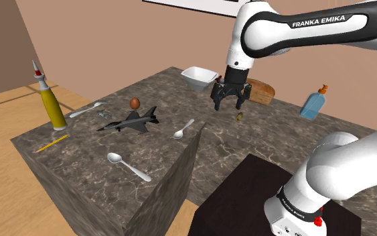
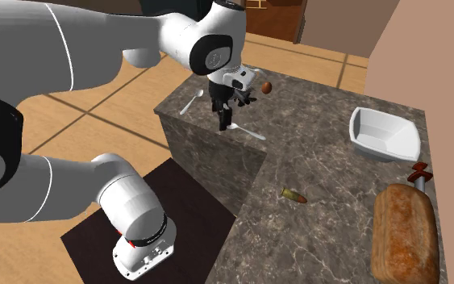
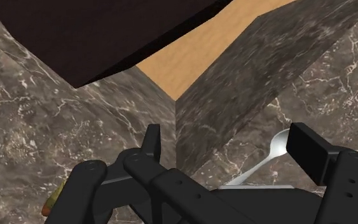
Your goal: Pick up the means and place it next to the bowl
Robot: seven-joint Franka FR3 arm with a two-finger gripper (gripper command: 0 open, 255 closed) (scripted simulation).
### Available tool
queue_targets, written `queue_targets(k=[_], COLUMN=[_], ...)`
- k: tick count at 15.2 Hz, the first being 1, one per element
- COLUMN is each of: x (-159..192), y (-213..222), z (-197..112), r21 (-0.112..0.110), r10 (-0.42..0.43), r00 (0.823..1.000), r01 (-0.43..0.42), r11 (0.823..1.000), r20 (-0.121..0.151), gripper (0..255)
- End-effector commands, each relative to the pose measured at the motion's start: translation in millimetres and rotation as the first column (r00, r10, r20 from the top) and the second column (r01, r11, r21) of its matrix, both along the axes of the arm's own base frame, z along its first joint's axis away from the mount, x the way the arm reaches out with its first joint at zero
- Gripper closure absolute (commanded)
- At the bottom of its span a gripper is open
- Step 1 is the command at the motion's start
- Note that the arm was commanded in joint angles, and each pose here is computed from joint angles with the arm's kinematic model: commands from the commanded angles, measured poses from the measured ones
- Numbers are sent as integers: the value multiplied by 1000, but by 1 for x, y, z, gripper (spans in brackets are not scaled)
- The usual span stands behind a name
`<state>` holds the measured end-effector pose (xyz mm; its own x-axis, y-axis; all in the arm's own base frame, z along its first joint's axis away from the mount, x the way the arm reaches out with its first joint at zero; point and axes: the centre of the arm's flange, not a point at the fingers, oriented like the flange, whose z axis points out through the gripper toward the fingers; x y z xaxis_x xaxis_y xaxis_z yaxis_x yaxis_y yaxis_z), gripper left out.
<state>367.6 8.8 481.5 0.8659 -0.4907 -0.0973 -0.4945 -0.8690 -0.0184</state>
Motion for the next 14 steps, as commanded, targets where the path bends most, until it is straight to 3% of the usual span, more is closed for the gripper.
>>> queue_targets(k=[1,4,7,10,14], x=[18,43,68,93,126], y=[2,5,4,1,-7], z=[-17,-44,-71,-97,-133], r21=[14,36,59,82,113], r10=[-88,-211,-331,-446,-588], r00=[996,977,943,895,808], r01=[88,210,329,442,582], r11=[996,977,942,893,806], r20=[10,19,25,29,29], gripper=[0,0,0,0,0])
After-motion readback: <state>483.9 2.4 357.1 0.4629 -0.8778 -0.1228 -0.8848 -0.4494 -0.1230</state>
